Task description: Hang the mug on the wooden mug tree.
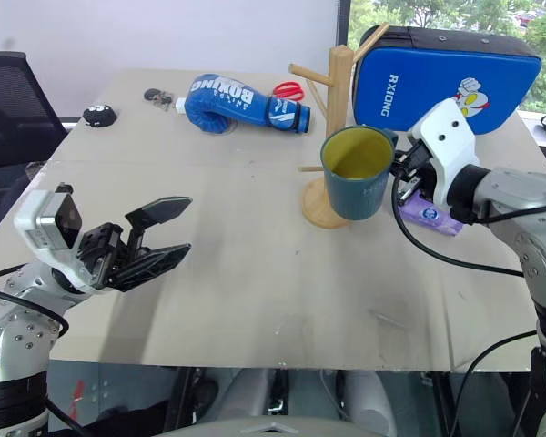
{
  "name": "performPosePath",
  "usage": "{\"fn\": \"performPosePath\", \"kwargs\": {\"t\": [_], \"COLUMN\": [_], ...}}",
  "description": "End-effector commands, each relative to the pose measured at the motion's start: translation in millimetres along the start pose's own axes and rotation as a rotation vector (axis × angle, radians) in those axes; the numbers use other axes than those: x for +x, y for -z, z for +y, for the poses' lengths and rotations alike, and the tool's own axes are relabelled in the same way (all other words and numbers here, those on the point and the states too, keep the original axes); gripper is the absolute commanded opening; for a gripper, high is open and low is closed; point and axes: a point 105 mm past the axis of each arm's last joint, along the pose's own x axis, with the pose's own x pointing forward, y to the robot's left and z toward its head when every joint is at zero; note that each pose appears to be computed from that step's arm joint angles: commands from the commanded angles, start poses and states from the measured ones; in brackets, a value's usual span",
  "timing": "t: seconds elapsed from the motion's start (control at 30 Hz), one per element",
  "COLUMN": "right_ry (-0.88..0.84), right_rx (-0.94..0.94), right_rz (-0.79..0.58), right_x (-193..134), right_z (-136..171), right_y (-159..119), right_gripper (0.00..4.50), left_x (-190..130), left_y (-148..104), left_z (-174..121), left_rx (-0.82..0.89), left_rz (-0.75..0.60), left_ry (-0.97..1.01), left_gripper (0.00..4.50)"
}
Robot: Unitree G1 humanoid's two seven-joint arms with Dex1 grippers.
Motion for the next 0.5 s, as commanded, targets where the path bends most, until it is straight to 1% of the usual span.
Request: {"fn": "performPosePath", "kwargs": {"t": [0.03, 0.2, 0.27, 0.3, 0.37, 0.4, 0.43, 0.47, 0.5], "right_ry": [-0.011, -0.023, -0.039, -0.077, -0.063, -0.062, -0.06, -0.058, -0.049], "right_rx": [-0.039, -0.02, -0.019, 0.018, 0.002, -0.008, -0.015, -0.015, -0.013], "right_rz": [-0.013, 0.007, 0.037, 0.039, 0.052, 0.055, 0.054, 0.047, 0.01], "right_x": [4, 25, 34, 39, 47, 49, 49, 48, 42], "right_z": [-4, -8, -7, -3, -7, -8, -9, -9, -11], "right_y": [-13, -20, -16, -14, -7, -6, -6, -7, -14], "right_gripper": [0.03, 0.03, 0.03, 0.03, 0.03, 0.59, 0.92, 1.34, 1.82], "left_x": [-2, -12, -12, -11, -5, -3, 0, 2, 4], "left_y": [-12, -14, -13, -13, -13, -14, -14, -15, -17], "left_z": [-3, -1, -2, -3, -5, -6, -6, -7, -7], "left_rx": [0.039, 0.049, 0.047, 0.047, 0.042, 0.044, 0.049, 0.053, 0.053], "left_rz": [-0.017, -0.006, 0.003, 0.005, 0.007, 0.007, 0.006, 0.006, 0.004], "left_ry": [-0.029, -0.075, -0.075, -0.074, -0.071, -0.069, -0.067, -0.067, -0.067], "left_gripper": [4.5, 4.5, 4.5, 4.5, 4.5, 4.5, 4.5, 4.5, 4.5]}}
